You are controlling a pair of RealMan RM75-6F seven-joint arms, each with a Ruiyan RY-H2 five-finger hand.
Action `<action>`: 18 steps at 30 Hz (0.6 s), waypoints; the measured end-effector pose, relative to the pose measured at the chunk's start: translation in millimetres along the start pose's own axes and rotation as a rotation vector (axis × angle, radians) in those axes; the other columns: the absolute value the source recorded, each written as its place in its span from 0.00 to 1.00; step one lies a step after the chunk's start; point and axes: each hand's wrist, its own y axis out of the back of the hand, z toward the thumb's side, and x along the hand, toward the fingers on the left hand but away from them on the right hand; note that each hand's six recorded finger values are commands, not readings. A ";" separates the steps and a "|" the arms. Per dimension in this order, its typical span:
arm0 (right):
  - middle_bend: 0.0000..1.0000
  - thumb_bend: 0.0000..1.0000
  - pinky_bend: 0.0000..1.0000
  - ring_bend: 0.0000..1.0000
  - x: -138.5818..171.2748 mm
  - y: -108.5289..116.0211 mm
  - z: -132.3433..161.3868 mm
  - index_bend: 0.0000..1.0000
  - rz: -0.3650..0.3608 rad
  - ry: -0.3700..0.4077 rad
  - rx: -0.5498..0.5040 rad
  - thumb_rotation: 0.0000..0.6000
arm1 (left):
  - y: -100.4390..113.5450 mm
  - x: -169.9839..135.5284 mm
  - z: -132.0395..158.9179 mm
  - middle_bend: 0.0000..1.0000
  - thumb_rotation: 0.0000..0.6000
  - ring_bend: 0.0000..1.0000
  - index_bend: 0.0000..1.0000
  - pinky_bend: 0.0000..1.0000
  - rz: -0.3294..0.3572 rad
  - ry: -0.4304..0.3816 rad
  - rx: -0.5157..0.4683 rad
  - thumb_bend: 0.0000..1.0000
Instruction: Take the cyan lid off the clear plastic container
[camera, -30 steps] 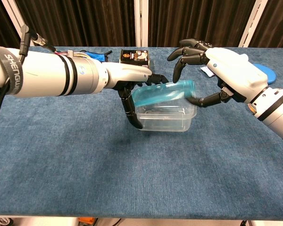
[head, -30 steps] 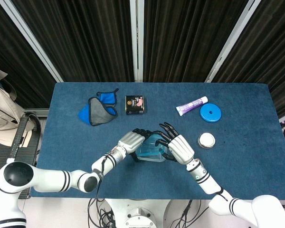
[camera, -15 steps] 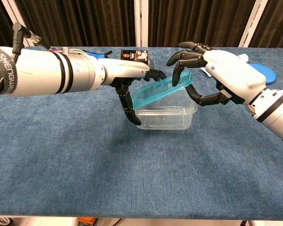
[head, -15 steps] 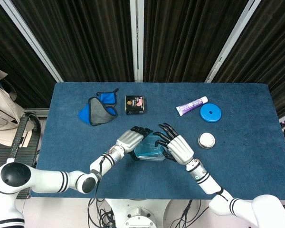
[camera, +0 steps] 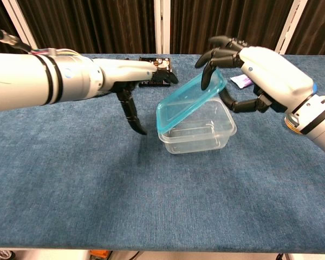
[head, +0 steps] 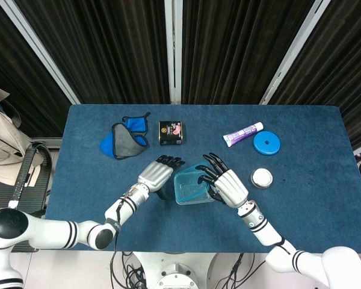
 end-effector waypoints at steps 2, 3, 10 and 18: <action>0.25 0.63 0.00 0.00 -1.7 3.3 0.6 0.73 -0.014 0.004 0.002 1.00 | 2.2 -3.5 -5.8 0.00 1.00 0.00 0.00 0.00 0.011 0.012 0.000 0.09; 0.25 0.63 0.00 0.00 -2.3 4.6 0.9 0.73 -0.019 0.006 0.003 1.00 | 3.3 -5.1 -8.3 0.00 1.00 0.00 0.00 0.00 0.016 0.017 -0.001 0.09; 0.25 0.63 0.00 0.00 -6.2 16.7 1.0 0.73 -0.067 0.011 0.013 1.00 | 16.2 -19.2 -34.2 0.00 1.00 0.00 0.00 0.00 0.068 0.070 0.001 0.09; 0.25 0.63 0.00 0.00 -12.9 37.7 -5.0 0.73 -0.154 -0.005 0.014 1.00 | 29.2 -34.1 -68.6 0.00 1.00 0.00 0.00 0.00 0.132 0.145 -0.006 0.09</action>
